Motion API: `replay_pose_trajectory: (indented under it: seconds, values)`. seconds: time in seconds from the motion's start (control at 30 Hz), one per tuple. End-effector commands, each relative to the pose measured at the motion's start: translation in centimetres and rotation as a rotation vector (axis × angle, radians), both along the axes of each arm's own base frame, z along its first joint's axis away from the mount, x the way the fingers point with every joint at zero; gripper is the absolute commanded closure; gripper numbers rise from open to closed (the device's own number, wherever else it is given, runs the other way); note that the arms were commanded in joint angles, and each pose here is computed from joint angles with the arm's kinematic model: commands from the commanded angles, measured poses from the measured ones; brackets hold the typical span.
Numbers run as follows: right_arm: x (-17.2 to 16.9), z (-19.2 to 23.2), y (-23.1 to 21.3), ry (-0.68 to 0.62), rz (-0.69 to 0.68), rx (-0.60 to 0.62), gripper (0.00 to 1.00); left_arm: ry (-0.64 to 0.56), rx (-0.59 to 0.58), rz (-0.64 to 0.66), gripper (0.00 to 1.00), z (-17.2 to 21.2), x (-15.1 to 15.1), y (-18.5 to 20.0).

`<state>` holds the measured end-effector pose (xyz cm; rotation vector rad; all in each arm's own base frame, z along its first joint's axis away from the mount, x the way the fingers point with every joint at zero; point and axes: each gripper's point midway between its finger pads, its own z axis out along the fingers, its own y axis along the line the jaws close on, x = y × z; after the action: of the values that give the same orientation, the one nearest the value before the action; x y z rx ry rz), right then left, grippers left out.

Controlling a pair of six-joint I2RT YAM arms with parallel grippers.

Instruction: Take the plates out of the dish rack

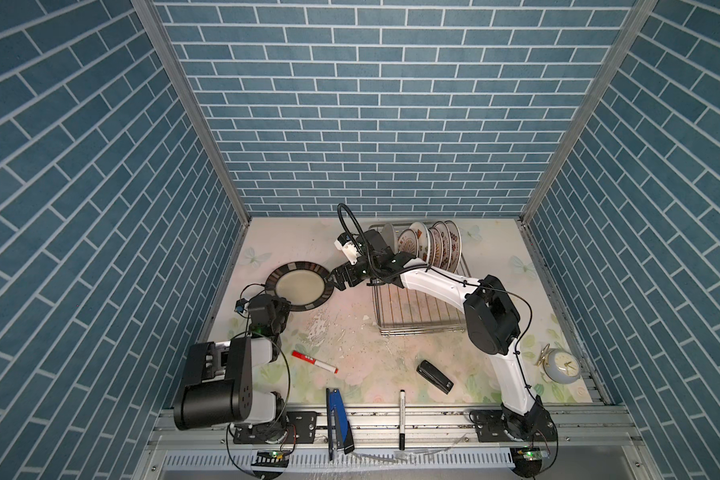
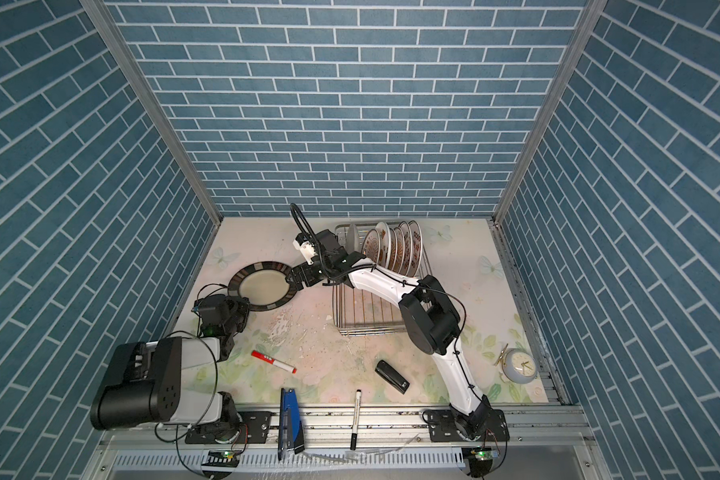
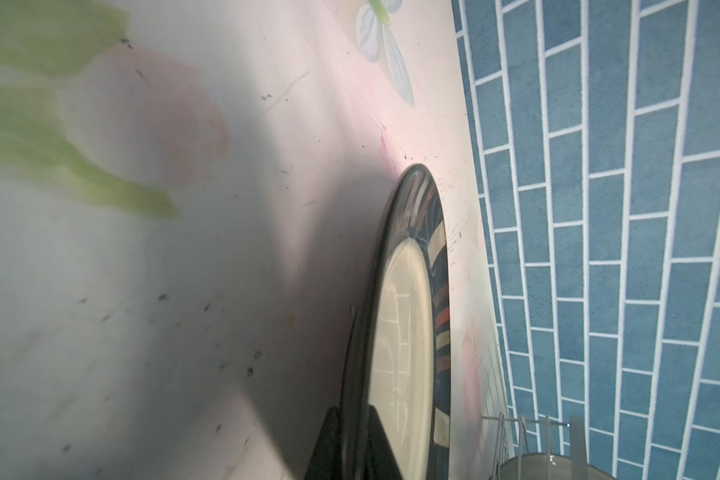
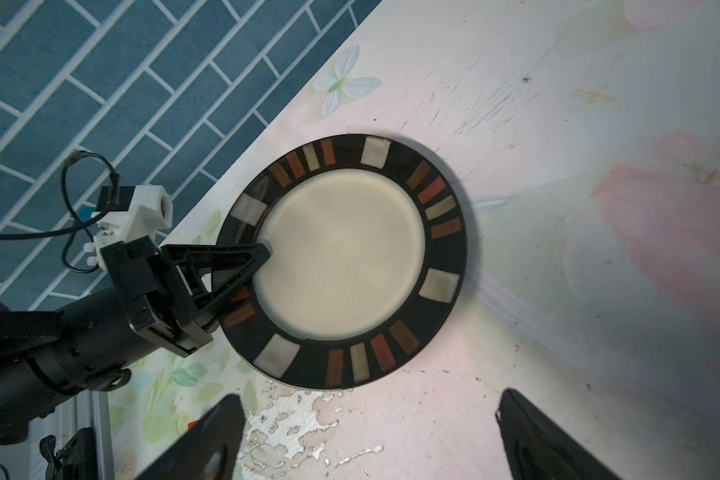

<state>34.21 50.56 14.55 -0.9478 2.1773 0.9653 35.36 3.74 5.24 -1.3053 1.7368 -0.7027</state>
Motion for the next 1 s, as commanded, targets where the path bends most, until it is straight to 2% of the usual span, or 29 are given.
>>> replay_pose_trajectory:
  seconds: [0.0,0.3,0.47,0.57,0.63,0.97]
  values:
    - [0.0,-0.3,1.6,0.015,0.036,0.041,0.05,-0.165,0.018,0.032,1.00,3.5,3.1,1.2]
    - [1.5,-2.2,2.7,0.008,0.013,0.020,0.05,-0.147,0.022,0.140,1.00,1.5,4.2,3.7]
    - [3.0,-2.0,4.2,-0.004,-0.014,0.077,0.05,-0.110,0.015,0.137,1.00,-0.3,6.1,4.2]
    - [3.8,-2.0,4.6,-0.013,-0.034,0.079,0.05,-0.087,0.033,0.166,1.00,-1.3,6.1,4.9]
    - [4.2,-2.3,4.7,-0.021,-0.048,0.072,0.05,-0.057,0.015,0.138,1.00,-2.1,6.8,4.6]
    - [5.6,-2.2,6.1,-0.026,-0.064,0.124,0.05,-0.058,-0.022,0.130,0.87,-3.0,7.9,4.5]
